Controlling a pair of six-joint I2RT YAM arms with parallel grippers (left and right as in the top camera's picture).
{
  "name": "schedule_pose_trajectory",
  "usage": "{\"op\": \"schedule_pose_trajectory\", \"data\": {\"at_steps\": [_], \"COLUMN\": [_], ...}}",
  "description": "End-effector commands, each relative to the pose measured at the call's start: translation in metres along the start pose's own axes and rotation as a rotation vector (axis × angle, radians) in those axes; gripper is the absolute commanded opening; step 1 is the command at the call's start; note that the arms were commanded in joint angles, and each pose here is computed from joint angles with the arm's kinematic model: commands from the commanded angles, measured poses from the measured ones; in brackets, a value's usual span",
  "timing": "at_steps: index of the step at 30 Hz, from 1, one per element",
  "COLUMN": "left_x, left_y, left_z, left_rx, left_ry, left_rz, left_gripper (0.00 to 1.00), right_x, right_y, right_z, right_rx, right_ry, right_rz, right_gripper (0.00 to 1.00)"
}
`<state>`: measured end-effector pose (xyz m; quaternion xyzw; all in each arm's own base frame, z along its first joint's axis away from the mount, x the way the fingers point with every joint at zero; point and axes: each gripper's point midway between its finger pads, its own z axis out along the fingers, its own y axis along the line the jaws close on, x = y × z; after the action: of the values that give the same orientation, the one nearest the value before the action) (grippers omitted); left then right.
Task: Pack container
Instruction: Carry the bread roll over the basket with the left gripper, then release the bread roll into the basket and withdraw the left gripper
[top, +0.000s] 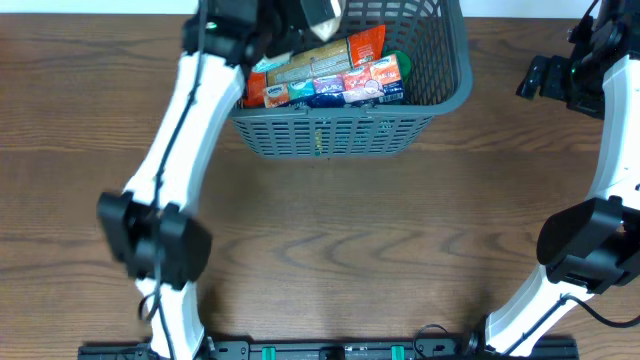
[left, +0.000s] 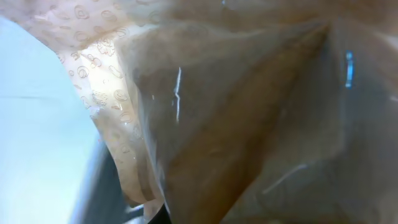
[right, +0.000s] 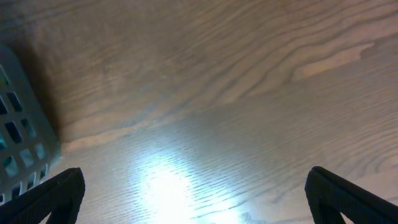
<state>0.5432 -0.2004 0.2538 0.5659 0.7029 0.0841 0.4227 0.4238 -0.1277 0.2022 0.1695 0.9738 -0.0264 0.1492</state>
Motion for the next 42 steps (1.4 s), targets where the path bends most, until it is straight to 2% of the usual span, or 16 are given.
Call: {"op": "schedule_pose_trajectory", "data": {"at_steps": [1, 7, 9, 10, 11, 14, 16, 18, 20, 23, 26, 30, 34, 37, 39, 42], "left_x": [0.031, 0.062, 0.067, 0.068, 0.069, 0.066, 0.059, 0.05, 0.04, 0.024, 0.01, 0.017, 0.051, 0.077, 0.089, 0.094], "left_y": [-0.033, -0.072, -0.077, -0.078, -0.079, -0.075, -0.067, -0.053, -0.031, 0.004, 0.032, 0.065, 0.083, 0.087, 0.087, 0.085], "left_z": [0.047, 0.077, 0.078, 0.078, 0.077, 0.073, 0.065, 0.053, 0.034, 0.0, -0.041, -0.096, -0.155, -0.195, -0.221, -0.253], "left_rx": [0.106, 0.231, 0.249, 0.253, 0.258, 0.246, 0.225, 0.18, 0.097, -0.03, -0.122, -0.235, -0.313, -0.366, -0.4, -0.435], "left_ry": [0.069, 0.15, 0.164, 0.167, 0.171, 0.166, 0.151, 0.135, 0.129, 0.113, 0.074, 0.041, 0.038, 0.051, 0.056, 0.057], "left_rz": [0.008, -0.011, -0.016, -0.018, -0.02, -0.03, -0.025, -0.018, -0.029, -0.02, -0.043, -0.332, -0.755, -0.976, -1.056, -1.081], "left_gripper": [0.06, 0.06, 0.17, 0.3, 0.37, 0.43, 0.43, 0.5, 0.56, 0.57, 0.7, 0.99, 0.99, 0.99, 0.98, 0.99], "right_x": [0.002, 0.003, 0.003, 0.003, 0.003, 0.003, 0.003, 0.002, 0.002, 0.001, -0.003, -0.025, -0.054, -0.068, -0.075, -0.078], "right_y": [0.003, 0.003, 0.002, 0.003, 0.003, 0.002, 0.002, 0.002, 0.002, 0.002, 0.003, 0.004, 0.019, 0.03, 0.036, 0.048], "right_z": [0.004, 0.004, 0.004, 0.004, 0.004, 0.004, 0.004, 0.004, 0.004, 0.004, 0.004, 0.003, -0.004, -0.012, -0.024, -0.049], "right_rx": [-0.002, -0.001, -0.001, -0.001, -0.001, -0.001, -0.001, -0.001, -0.001, -0.002, -0.002, -0.006, -0.078, -0.124, -0.135, -0.146], "right_ry": [0.017, 0.021, 0.02, 0.02, 0.019, 0.019, 0.018, 0.016, 0.015, 0.013, -0.004, -0.093, -0.216, -0.287, -0.334, -0.396], "right_rz": [-0.019, -0.019, -0.018, -0.018, -0.018, -0.018, -0.018, -0.018, -0.018, -0.018, -0.037, -0.038, -0.105, -0.121, -0.115, -0.128], "right_gripper": [0.99, 0.99, 0.99, 0.99, 0.99, 0.99, 0.99, 0.99, 0.99, 0.99, 0.99, 0.99, 0.99, 0.99, 0.99, 0.99]}}
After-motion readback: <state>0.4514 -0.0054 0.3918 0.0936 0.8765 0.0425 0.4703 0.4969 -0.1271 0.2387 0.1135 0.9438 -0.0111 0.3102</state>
